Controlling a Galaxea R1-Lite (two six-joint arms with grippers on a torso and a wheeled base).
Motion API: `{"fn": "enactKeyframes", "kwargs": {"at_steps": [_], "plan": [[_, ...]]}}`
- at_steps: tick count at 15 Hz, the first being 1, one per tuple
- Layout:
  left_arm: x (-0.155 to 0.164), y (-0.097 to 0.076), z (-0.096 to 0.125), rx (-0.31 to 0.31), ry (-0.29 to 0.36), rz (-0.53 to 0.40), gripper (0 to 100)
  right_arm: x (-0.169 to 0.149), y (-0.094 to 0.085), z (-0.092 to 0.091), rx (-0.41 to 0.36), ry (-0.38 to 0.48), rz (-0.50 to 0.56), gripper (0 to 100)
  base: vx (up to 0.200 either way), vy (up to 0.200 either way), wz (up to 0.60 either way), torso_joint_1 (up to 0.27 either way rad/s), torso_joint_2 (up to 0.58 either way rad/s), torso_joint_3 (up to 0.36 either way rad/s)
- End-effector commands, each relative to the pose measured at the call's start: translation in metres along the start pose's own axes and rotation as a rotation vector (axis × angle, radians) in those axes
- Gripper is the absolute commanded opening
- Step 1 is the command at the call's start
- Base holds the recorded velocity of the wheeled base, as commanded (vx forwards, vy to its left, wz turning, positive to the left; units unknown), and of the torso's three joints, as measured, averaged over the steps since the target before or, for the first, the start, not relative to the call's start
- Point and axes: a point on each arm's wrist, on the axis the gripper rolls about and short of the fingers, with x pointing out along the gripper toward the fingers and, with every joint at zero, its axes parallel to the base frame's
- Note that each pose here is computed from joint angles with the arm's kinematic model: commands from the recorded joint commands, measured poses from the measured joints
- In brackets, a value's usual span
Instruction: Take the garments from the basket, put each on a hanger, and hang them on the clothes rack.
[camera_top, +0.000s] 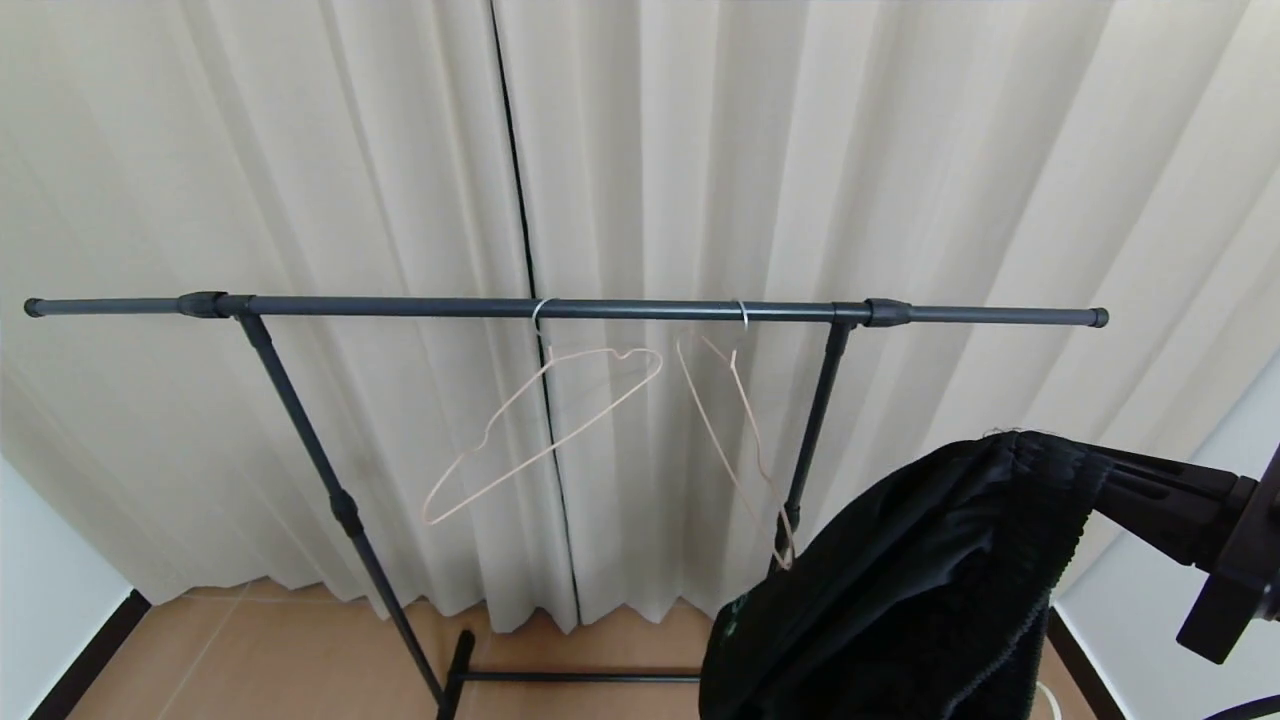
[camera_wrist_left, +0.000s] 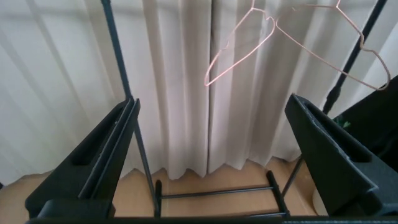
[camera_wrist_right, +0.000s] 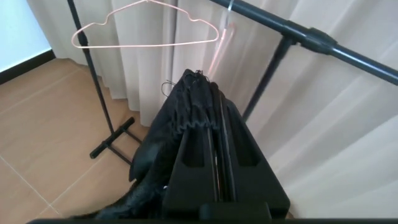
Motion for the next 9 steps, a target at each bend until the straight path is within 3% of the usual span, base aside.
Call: {"fn": "enactKeyframes", "kwargs": {"at_steps": [1,6,9], "plan": [[0.0,0.0,0.0,0.0,0.001,0.0,100,-0.001,0.0,0.0,-0.001,-0.003,0.0,0,0.0,0.2,0.0,-0.007,0.01,0.012],[0.0,0.0,0.0,-0.003,0.001,0.005,100,-0.006,0.0,-0.001,-0.005,-0.015,-0.003,0,0.0,0.0,0.0,0.0,0.0,0.0],[0.0,0.0,0.0,0.004,0.002,-0.001,100,-0.016,0.0,0.004,-0.083,-0.061,-0.002,0,0.0,0.0,0.0,0.0,0.0,0.0]]}}
